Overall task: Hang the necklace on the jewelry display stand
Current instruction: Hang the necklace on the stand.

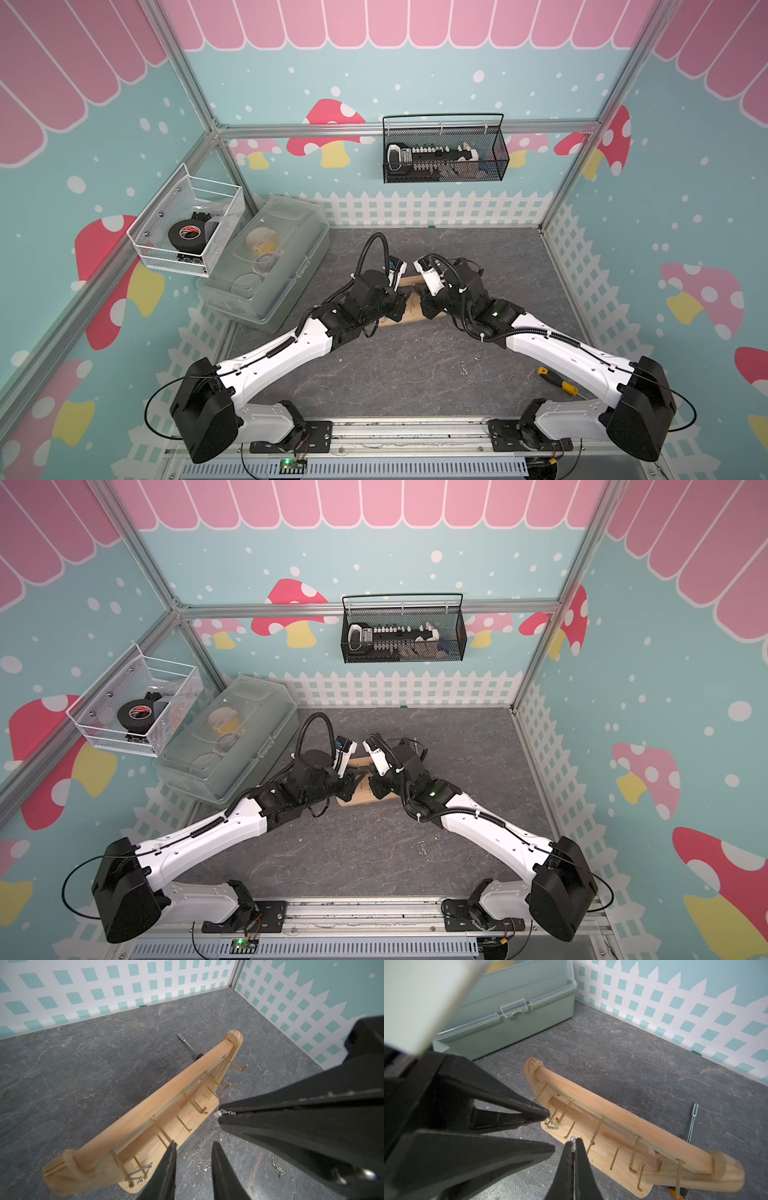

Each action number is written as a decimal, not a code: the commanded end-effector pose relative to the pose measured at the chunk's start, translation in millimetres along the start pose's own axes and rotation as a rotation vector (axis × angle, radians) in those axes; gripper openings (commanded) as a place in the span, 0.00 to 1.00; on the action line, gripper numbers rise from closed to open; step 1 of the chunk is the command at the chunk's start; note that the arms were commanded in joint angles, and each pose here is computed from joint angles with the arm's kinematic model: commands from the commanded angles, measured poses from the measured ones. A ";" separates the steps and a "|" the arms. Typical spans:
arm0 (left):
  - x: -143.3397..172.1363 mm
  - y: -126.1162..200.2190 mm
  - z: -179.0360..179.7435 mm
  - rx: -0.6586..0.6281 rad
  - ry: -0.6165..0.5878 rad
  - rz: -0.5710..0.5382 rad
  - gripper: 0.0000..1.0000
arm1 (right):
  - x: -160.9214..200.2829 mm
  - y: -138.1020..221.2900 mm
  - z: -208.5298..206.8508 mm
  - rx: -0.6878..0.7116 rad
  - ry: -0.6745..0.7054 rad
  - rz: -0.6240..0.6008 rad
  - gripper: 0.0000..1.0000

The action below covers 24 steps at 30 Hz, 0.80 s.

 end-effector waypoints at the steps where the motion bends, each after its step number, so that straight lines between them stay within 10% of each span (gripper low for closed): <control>1: 0.1 -7.1 -4.5 0.000 -0.017 -0.011 0.28 | -14.7 13.3 4.0 -0.026 -0.003 -0.033 0.03; 24: -8.5 -1.3 -6.7 -0.046 -0.031 -0.062 0.27 | -18.2 21.7 8.4 -0.066 -0.003 -0.023 0.02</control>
Point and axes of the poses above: each gripper's point midway between its finger pads, its own y axis back along the fingers, its own z axis along the line the jaws close on, x = y × z, the point moved 8 cm from there along y, back along the fingers, and after that the axes turned 12 degrees about -y, right-handed, at the moved point
